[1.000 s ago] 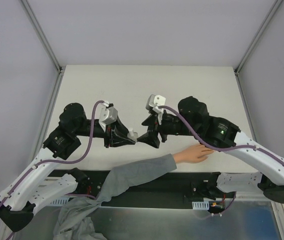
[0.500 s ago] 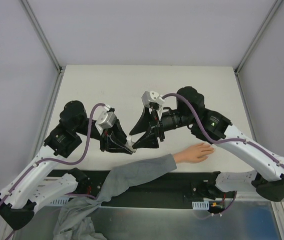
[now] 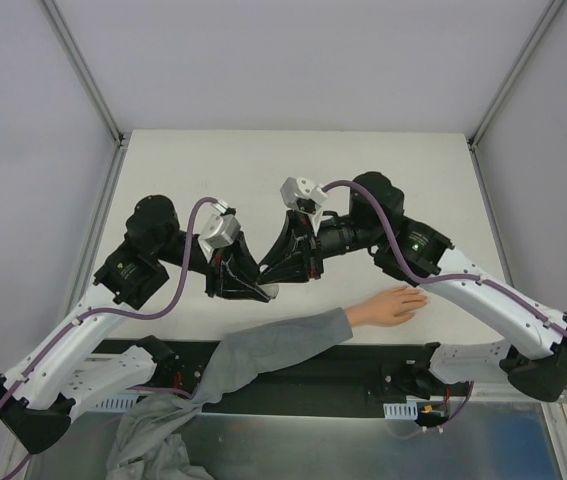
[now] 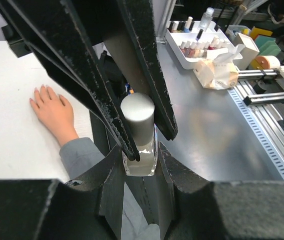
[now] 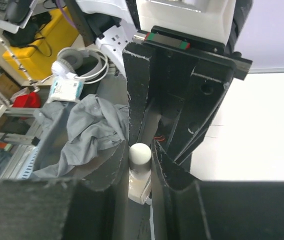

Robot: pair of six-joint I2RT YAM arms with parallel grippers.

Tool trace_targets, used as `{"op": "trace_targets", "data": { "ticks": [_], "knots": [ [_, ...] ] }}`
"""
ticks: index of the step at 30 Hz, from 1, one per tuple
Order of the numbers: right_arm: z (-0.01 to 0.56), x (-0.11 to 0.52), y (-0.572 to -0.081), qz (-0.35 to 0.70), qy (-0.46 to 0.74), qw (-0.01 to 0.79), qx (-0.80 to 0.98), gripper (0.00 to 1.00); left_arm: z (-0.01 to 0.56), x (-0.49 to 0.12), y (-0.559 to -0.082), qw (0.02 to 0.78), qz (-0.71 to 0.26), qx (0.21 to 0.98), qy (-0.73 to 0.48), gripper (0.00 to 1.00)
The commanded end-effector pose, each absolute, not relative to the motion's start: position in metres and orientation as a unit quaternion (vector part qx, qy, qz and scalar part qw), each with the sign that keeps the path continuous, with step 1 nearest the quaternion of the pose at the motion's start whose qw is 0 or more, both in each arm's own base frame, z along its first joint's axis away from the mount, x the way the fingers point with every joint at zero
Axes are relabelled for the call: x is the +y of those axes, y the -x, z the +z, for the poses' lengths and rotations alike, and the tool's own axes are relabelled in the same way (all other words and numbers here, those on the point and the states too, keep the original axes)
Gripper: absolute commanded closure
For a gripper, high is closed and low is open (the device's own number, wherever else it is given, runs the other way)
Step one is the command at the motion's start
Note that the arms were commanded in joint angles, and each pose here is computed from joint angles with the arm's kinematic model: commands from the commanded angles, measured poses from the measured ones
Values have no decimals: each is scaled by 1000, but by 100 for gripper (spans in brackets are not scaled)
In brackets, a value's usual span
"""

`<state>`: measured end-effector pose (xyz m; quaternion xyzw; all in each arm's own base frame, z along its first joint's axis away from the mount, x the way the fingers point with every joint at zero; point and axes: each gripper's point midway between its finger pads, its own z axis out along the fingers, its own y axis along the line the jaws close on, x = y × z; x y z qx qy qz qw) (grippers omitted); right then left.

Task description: Paint the nails

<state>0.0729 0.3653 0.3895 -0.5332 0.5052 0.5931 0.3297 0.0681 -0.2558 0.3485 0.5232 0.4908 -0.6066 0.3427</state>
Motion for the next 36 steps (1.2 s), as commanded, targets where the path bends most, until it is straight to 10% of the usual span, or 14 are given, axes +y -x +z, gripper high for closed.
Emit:
{"op": "trace_targets", "data": {
  "ticks": [1,14,31,36],
  "knots": [
    [397,349,-65,589,528,362,494,100,371,-259,-98,420,-570,506,-493,100],
    [363,315,-172,257,314,590,698,100,354,-250,-196,531,-432,646,-338,100],
    [381,330,-173,243,117,609,746,100,338,-249,-203,546,-435,645,-311,99],
    [387,327,-172,247,130,618,734,100,328,-244,-196,548,-431,644,-314,51]
  ]
}}
